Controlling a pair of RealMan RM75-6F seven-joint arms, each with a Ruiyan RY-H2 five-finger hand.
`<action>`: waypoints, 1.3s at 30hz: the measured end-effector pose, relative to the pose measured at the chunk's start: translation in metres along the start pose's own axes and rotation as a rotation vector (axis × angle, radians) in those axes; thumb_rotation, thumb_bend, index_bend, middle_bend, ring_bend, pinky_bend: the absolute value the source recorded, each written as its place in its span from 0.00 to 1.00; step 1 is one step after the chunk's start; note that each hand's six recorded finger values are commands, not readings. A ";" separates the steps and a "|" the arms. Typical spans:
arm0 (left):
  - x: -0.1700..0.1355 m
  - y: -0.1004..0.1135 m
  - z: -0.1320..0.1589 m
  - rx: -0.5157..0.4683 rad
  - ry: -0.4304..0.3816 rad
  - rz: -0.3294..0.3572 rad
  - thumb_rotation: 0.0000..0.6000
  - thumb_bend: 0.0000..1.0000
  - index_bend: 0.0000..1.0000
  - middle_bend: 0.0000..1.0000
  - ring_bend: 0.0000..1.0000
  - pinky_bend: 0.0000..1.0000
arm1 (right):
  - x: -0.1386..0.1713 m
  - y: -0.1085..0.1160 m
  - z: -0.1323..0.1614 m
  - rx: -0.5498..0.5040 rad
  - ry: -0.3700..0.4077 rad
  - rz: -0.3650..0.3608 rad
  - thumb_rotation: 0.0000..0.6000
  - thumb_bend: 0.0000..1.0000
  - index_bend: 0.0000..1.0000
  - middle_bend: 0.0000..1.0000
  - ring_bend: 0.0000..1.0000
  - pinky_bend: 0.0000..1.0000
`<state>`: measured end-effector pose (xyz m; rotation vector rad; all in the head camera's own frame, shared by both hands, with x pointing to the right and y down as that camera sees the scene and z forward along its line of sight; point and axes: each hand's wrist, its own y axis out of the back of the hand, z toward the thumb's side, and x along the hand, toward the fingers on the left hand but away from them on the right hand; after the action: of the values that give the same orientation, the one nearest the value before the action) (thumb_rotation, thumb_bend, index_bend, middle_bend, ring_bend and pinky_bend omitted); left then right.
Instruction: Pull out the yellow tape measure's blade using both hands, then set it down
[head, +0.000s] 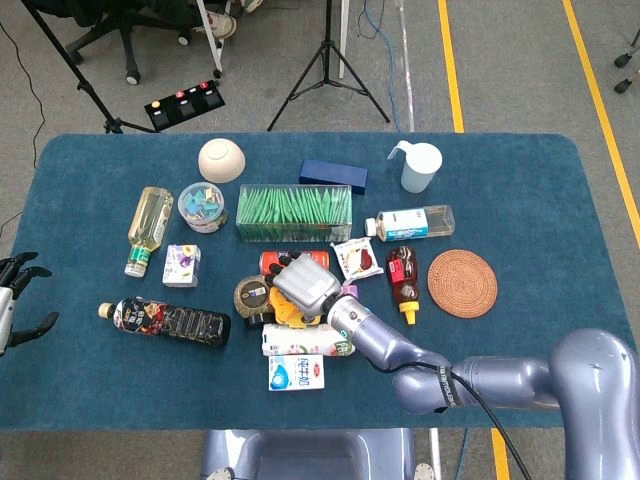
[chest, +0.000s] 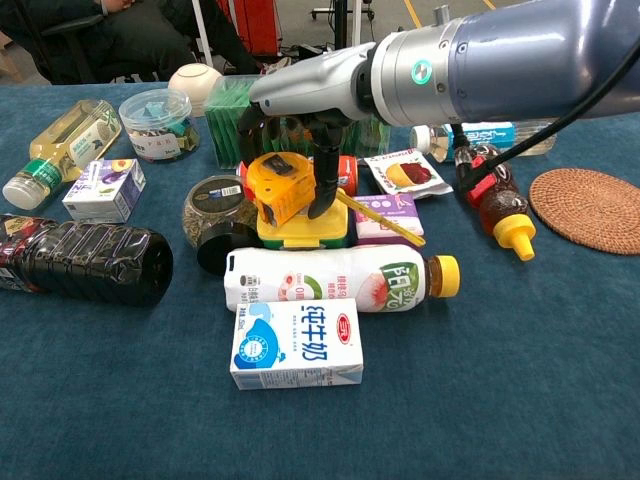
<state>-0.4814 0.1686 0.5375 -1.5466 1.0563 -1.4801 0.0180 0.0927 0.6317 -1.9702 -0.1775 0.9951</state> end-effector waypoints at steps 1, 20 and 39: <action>0.000 0.000 0.000 0.000 -0.001 0.000 1.00 0.21 0.30 0.18 0.17 0.26 | 0.000 0.000 0.000 0.002 -0.003 0.003 1.00 0.00 0.30 0.23 0.20 0.18; 0.003 -0.001 0.014 -0.005 -0.035 0.001 1.00 0.21 0.30 0.18 0.17 0.26 | 0.019 0.003 -0.007 0.024 -0.049 0.026 1.00 0.00 0.31 0.24 0.21 0.20; 0.001 -0.003 0.008 -0.003 -0.023 -0.007 1.00 0.21 0.30 0.18 0.17 0.26 | 0.012 0.001 -0.005 0.015 -0.060 0.040 1.00 0.00 0.32 0.25 0.23 0.25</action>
<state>-0.4735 0.1685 0.5404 -1.5673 1.0414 -1.4626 0.0290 0.0944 0.6250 -1.9379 -0.1643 1.0789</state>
